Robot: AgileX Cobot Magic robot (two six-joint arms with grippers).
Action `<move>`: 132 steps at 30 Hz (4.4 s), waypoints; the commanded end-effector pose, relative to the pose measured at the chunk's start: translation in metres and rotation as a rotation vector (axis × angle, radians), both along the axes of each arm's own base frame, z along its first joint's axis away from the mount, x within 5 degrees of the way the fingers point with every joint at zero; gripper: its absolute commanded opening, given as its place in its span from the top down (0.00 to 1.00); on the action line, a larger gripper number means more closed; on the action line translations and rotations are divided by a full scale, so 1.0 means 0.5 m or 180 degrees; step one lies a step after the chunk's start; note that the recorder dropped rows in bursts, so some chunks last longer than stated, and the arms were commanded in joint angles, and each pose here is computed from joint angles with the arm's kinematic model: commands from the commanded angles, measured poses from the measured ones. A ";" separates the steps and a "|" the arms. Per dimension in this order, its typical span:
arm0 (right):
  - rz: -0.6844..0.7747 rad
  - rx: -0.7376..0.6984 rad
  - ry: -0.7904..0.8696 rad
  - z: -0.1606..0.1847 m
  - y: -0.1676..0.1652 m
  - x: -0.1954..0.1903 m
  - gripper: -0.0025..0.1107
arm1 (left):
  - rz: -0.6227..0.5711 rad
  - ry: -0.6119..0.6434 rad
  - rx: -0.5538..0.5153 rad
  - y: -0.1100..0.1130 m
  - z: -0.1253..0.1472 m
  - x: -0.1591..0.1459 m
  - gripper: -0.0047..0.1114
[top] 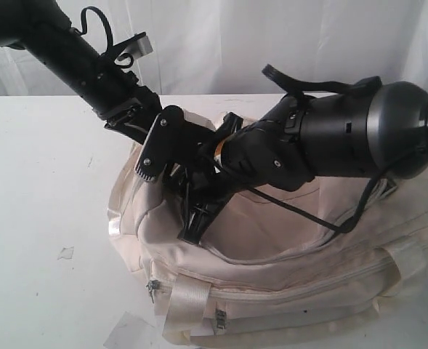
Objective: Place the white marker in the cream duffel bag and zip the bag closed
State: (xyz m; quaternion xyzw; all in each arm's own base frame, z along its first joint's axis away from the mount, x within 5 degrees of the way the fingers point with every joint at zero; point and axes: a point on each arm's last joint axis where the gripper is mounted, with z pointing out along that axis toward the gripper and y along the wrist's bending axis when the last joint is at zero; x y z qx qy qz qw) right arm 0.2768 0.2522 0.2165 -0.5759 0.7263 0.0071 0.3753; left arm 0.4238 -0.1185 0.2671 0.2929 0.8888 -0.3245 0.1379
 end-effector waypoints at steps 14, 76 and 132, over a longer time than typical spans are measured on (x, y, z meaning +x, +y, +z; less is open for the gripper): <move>0.0034 0.0077 0.0031 -0.027 0.022 0.000 0.81 | -0.0009 0.0028 -0.0041 -0.004 0.007 -0.005 0.36; -0.0495 0.0709 0.1023 0.077 -0.009 -0.073 0.95 | 0.0083 -0.0076 -0.0043 -0.004 0.007 0.003 0.36; -0.2852 0.2157 0.2490 0.030 -0.038 0.011 0.98 | 0.0074 -0.0049 -0.0009 -0.003 -0.001 0.005 0.36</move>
